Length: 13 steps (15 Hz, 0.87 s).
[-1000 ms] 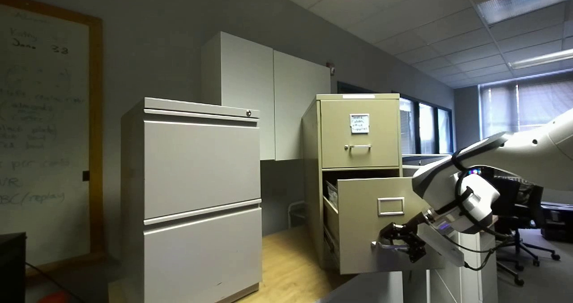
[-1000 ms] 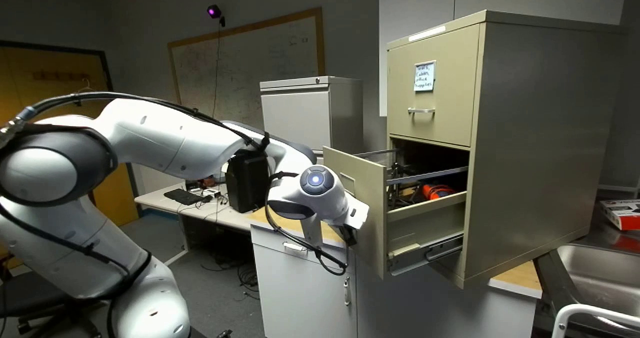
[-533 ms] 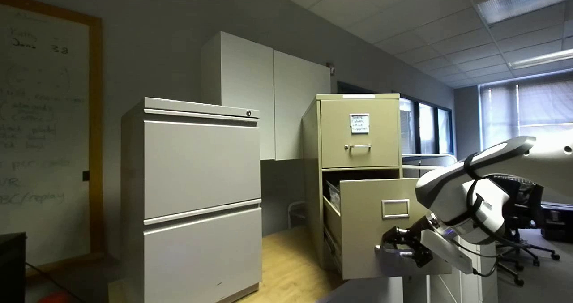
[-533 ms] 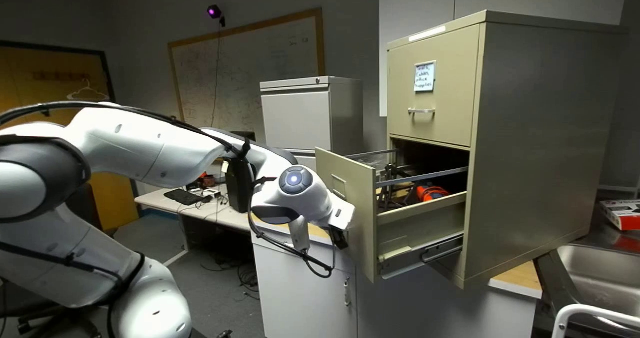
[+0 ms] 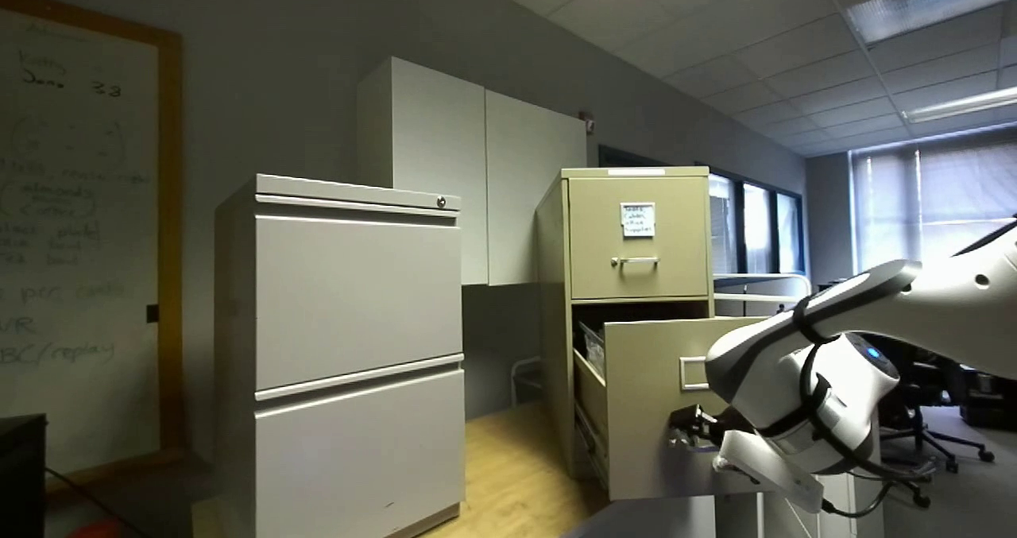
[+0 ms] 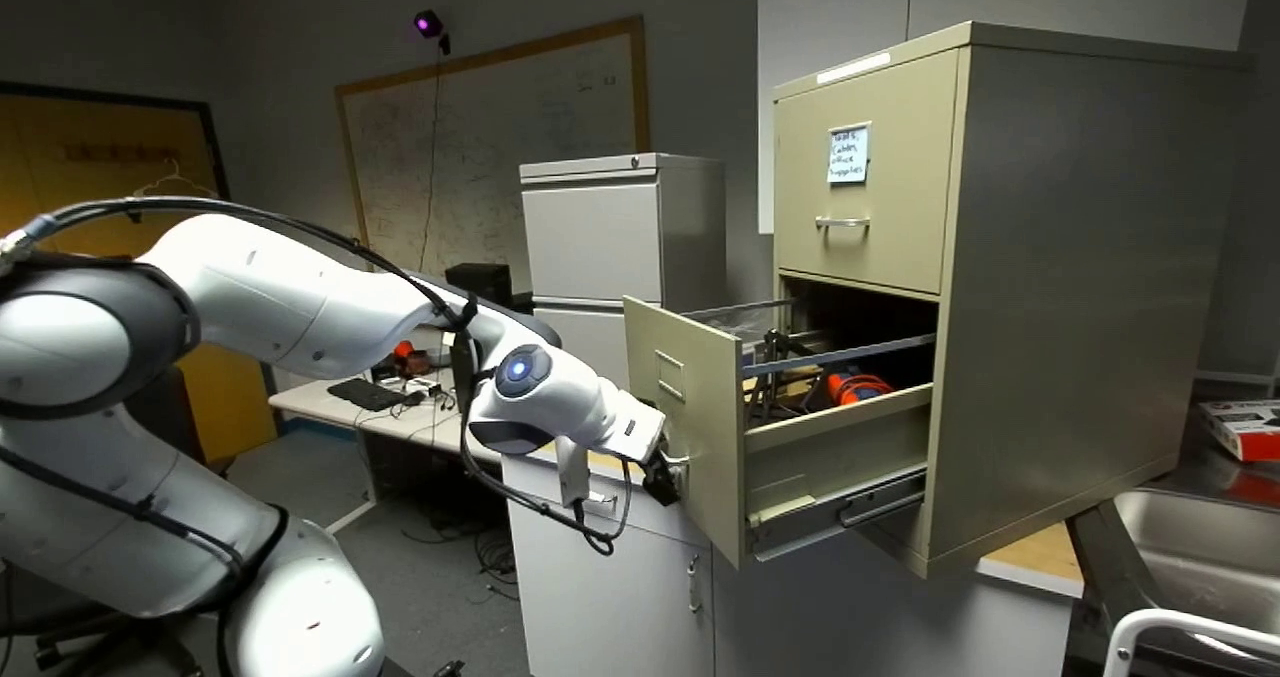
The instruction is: Open the bottom drawer of the file cabinet on the right
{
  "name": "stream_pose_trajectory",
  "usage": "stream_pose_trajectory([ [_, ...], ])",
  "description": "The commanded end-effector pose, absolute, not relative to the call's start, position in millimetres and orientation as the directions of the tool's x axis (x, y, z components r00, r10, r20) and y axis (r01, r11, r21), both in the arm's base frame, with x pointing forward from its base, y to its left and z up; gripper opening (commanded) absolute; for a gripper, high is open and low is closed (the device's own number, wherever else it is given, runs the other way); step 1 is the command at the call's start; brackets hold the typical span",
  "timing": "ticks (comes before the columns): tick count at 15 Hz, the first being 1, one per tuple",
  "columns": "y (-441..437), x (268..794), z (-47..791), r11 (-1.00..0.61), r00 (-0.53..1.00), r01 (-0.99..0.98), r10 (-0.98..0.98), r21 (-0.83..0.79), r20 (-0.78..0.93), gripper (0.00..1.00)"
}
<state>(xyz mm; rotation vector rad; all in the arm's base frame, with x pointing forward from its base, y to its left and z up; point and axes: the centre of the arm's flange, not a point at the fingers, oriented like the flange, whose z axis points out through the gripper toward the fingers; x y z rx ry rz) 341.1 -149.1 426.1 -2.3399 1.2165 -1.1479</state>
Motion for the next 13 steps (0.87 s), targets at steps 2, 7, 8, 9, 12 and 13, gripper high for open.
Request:
stream_pose_trajectory([
  [2,-73.5,337.1,408.1,-0.643,0.309,-0.578,-0.743,-0.503,0.594,1.00],
  [7,-27.4,332.7,429.1,-0.658,0.275,-0.612,-0.697,-0.439,0.662,1.00],
  [8,-10.9,331.9,429.1,-0.675,0.311,-0.597,-0.693,-0.433,0.651,1.00],
  [9,2.7,330.9,427.2,-0.685,0.350,-0.588,-0.694,-0.429,0.629,1.00],
  [12,29.3,329.7,412.3,-0.712,0.456,-0.573,-0.688,-0.405,0.565,1.00],
  [13,34.4,332.8,404.3,-0.720,0.490,-0.567,-0.685,-0.399,0.540,1.00],
])
